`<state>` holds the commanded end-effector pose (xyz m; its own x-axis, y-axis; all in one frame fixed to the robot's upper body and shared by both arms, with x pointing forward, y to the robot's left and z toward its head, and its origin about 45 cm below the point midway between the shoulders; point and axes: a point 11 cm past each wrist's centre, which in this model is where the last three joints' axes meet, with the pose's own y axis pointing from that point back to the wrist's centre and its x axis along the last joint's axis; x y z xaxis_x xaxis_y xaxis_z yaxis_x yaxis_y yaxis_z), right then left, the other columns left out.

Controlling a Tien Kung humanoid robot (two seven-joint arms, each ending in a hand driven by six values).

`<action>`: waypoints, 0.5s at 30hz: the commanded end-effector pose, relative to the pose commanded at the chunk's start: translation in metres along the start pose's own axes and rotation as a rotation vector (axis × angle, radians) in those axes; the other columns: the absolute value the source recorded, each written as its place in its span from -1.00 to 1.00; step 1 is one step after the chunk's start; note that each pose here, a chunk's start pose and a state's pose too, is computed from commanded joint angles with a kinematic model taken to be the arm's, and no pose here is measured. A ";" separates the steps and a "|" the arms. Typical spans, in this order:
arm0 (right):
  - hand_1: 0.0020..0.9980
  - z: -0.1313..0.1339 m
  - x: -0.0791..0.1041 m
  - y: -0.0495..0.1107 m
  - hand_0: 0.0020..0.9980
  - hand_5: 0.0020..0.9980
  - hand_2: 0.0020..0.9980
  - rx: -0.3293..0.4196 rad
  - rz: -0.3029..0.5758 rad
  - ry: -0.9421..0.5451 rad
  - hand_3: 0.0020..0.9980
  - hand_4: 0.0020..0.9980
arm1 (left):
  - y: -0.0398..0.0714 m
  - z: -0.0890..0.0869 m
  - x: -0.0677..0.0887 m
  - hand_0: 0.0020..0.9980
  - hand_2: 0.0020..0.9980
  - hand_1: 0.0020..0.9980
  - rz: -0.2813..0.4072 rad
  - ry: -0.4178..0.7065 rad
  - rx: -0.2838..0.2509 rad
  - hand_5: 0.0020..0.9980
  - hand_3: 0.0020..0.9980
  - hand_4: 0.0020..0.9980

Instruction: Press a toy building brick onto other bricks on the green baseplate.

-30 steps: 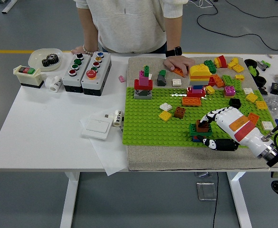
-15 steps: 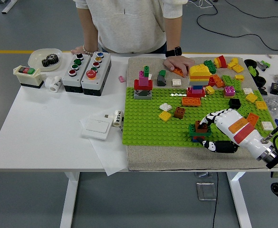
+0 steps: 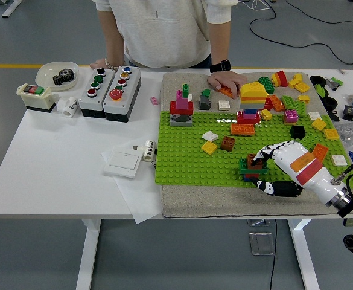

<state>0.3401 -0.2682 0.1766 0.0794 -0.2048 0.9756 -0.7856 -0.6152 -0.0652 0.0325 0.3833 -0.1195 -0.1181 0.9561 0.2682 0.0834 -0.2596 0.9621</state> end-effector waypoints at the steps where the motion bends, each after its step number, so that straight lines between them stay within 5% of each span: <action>1: -0.07 0.000 0.001 0.000 -0.19 -0.02 0.03 0.001 0.005 -0.001 0.05 0.44 | 0.000 0.000 0.000 -0.03 0.50 0.20 0.000 -0.001 0.000 0.66 0.57 0.64; 15: -0.06 -0.003 0.015 -0.004 -0.14 -0.01 0.03 0.017 0.070 -0.002 0.05 0.44 | 0.000 0.002 0.000 -0.02 0.50 0.19 -0.001 0.003 -0.005 0.66 0.57 0.64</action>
<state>0.3429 -0.2668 0.1924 0.0253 -0.2492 0.9681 -0.7787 -0.6122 -0.1373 0.0347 0.3835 -0.1193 -0.1213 0.9558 0.2678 0.0786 -0.2597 0.9625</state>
